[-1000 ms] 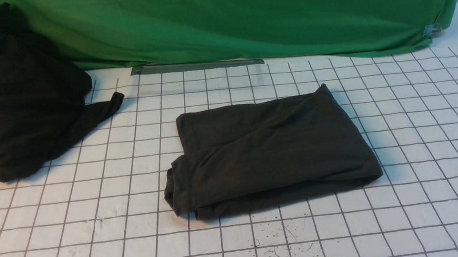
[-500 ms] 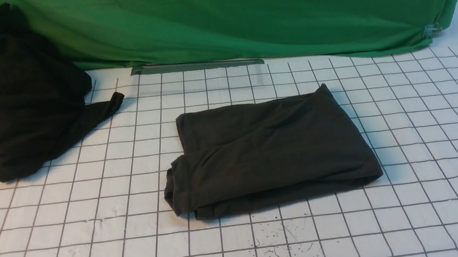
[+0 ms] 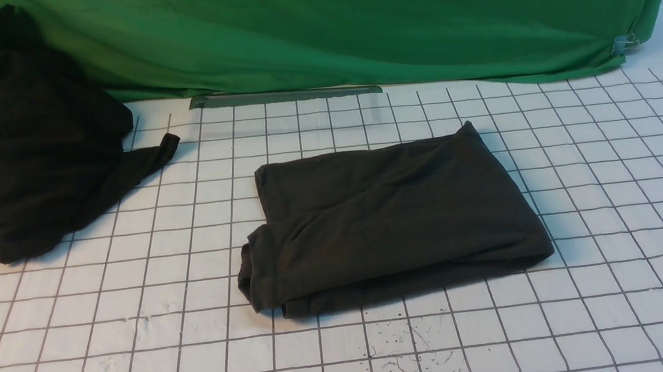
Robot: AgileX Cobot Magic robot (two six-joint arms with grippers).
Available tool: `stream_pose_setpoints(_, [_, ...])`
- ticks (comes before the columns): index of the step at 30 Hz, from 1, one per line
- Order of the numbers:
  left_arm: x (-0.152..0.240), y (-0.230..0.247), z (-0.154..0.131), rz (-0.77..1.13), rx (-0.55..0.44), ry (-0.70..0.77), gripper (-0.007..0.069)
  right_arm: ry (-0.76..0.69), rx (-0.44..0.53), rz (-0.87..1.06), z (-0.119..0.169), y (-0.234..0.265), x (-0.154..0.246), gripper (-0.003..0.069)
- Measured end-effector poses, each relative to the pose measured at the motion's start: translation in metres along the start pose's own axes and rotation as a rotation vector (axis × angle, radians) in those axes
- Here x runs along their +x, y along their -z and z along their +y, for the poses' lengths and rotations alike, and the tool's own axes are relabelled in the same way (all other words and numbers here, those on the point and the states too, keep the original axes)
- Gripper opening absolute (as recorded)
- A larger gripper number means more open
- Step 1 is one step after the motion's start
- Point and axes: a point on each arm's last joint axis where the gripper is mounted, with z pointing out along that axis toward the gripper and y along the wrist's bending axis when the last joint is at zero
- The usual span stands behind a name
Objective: Fold a long-sleeved shirt over a white checkered tablecloth.
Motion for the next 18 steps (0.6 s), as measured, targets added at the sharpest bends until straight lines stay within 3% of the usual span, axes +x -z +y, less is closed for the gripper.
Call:
stream_pose_setpoints(6, [0.000,0.000,0.000,-0.001,0.000,-0.002,0.0002,0.038,0.041,0.193,-0.002,0.017,0.041,0.0241])
stream_pose_setpoints(18, [0.000,0.000,0.000,-0.003,-0.001,-0.015,0.0002,0.029,0.055,0.240,-0.003,0.019,0.045,0.0242])
